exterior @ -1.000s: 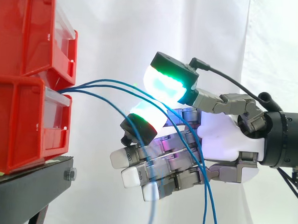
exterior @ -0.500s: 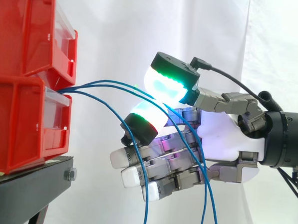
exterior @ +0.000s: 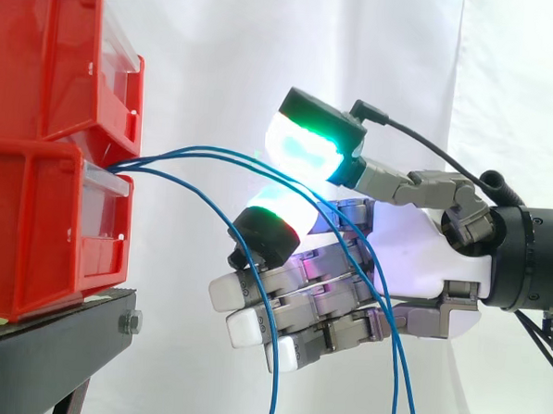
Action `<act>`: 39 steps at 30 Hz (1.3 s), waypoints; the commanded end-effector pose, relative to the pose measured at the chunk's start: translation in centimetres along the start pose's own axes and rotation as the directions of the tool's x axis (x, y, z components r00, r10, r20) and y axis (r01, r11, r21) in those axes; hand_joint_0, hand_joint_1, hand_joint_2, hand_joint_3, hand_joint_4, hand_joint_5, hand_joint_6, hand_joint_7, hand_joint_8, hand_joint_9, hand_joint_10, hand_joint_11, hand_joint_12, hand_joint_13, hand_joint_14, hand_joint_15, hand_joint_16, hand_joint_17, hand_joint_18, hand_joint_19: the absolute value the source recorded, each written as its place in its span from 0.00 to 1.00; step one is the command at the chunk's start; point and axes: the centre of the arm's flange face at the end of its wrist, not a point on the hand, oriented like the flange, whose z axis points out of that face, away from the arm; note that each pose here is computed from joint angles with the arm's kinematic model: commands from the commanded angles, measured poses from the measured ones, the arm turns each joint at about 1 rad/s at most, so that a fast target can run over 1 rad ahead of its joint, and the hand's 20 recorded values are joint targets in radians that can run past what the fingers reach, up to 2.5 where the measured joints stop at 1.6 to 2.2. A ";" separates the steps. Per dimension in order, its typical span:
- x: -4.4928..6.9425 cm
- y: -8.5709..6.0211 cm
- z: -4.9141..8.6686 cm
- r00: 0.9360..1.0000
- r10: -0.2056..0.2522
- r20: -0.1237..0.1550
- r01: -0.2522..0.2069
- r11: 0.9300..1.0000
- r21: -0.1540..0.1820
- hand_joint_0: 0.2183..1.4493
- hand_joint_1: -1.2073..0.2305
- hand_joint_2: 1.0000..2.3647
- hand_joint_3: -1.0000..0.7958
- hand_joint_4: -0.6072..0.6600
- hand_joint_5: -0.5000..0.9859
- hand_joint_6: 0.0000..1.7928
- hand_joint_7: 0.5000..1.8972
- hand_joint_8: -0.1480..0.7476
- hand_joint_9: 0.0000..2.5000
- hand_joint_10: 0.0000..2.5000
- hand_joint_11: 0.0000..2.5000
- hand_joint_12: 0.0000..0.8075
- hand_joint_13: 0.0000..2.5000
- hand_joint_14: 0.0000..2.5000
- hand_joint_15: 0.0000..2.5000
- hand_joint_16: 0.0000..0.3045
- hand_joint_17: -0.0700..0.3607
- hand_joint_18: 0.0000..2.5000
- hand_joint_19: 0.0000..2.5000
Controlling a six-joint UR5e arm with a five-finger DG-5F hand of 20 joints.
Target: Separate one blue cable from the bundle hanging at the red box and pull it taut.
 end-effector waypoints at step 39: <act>0.1 -1.3 -0.6 1.000 -0.010 -0.005 0.010 1.000 0.004 0.42 0.34 0.00 0.28 0.52 0.20 0.52 0.59 0.54 0.31 0.00 0.13 0.39 0.31 0.00 0.12 0.13 0.36 0.24 0.22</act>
